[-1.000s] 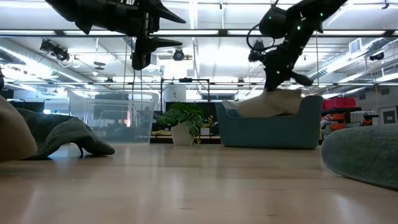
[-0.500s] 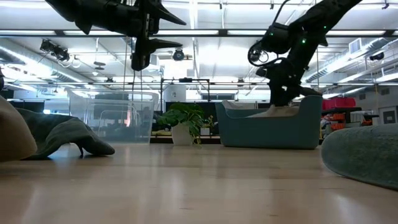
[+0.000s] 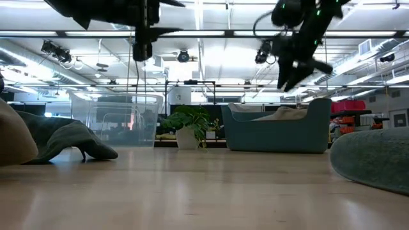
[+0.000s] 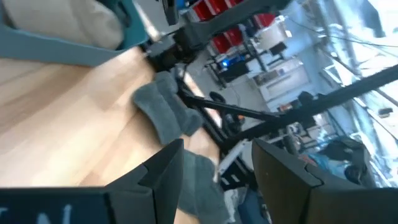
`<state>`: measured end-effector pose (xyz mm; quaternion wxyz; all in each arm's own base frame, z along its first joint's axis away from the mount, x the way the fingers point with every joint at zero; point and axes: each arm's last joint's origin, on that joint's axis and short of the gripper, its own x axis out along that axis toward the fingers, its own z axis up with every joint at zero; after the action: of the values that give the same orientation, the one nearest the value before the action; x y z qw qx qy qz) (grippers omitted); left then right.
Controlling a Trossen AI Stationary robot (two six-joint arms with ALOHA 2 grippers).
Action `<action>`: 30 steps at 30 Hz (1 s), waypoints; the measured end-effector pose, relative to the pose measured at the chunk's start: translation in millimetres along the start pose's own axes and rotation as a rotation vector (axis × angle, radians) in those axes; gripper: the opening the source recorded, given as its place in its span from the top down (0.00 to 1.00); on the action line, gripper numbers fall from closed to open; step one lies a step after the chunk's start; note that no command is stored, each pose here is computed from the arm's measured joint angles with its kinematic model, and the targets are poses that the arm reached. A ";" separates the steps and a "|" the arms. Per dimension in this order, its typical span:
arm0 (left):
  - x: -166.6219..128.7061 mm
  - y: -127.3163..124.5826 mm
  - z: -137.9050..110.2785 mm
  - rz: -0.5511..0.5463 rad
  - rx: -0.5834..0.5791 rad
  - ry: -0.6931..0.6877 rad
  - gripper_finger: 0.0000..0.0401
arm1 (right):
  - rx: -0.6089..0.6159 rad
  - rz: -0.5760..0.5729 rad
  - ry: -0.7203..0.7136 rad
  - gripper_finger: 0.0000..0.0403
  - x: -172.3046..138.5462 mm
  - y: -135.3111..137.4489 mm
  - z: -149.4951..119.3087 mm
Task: Pick & Place hat
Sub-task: Put the bottom left brown cap into the blue bin
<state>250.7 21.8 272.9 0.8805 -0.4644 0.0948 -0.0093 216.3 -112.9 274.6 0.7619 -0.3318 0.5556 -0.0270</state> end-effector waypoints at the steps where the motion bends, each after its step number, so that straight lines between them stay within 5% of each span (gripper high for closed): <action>1: -2.5 -3.2 -0.3 -0.011 0.014 -0.001 0.52 | 0.026 -0.006 -0.020 0.67 -9.0 -1.3 2.6; 9: -9.6 -28.6 -6.3 -0.057 0.085 0.054 0.53 | 0.328 0.139 -0.450 0.67 -64.4 1.3 36.4; 17: -15.2 -96.2 1.8 0.101 0.397 0.293 0.61 | 0.420 0.245 -0.743 0.67 -88.5 13.8 72.4; 22: -27.4 -118.7 -16.1 0.316 0.355 0.490 0.60 | 0.385 0.248 -0.759 0.67 -92.1 24.8 85.1; 30: -21.6 -113.8 -95.8 0.590 0.154 0.768 0.53 | 0.421 0.270 -0.744 0.67 -88.2 33.5 98.2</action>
<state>220.9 -118.8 316.8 0.7787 -0.3145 0.5392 0.0629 256.6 -4.0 345.7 0.9575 -0.0811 0.2645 0.0811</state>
